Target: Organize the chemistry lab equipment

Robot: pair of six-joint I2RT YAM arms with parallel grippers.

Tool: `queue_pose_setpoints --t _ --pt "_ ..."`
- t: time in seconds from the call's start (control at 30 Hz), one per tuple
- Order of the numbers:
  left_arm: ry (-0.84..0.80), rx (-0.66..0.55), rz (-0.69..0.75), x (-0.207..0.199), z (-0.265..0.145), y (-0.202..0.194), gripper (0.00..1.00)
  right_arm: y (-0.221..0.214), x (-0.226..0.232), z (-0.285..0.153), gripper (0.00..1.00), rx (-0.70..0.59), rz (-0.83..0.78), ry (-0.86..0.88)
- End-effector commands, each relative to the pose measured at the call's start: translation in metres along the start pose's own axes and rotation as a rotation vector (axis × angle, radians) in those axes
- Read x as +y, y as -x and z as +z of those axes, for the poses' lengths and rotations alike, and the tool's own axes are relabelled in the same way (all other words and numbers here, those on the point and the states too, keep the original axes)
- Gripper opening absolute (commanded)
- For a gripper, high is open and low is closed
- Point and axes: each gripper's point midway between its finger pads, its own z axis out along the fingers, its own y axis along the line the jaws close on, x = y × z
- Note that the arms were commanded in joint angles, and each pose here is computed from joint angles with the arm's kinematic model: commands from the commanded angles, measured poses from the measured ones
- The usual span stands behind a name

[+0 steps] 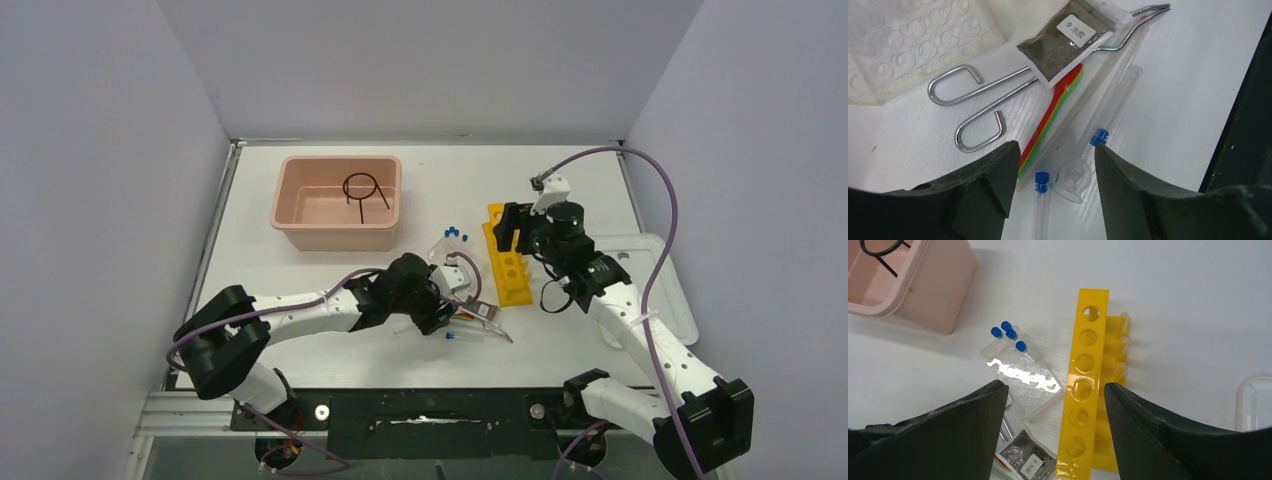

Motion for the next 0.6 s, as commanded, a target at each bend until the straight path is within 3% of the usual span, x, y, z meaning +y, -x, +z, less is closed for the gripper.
queue_pose_setpoints --t 0.0,0.13,0.2,0.27,0.57 --pt "-0.044 -0.113 0.117 -0.003 0.004 0.046 0.56 0.025 -0.011 -0.003 0.72 -0.052 -0.023 -0.041" --pt "-0.08 -0.096 0.129 -0.007 0.014 0.044 0.55 0.02 -0.014 0.0 0.72 -0.034 -0.027 -0.039" --pt "-0.087 -0.072 0.134 -0.007 0.02 0.039 0.4 0.019 -0.017 0.001 0.72 -0.029 -0.03 -0.04" --pt "-0.104 -0.059 0.134 -0.008 0.024 0.036 0.35 0.017 -0.018 0.001 0.73 -0.027 -0.035 -0.038" --pt "-0.188 -0.049 0.136 -0.023 0.016 0.036 0.5 0.012 -0.028 0.006 0.73 -0.012 -0.012 -0.035"
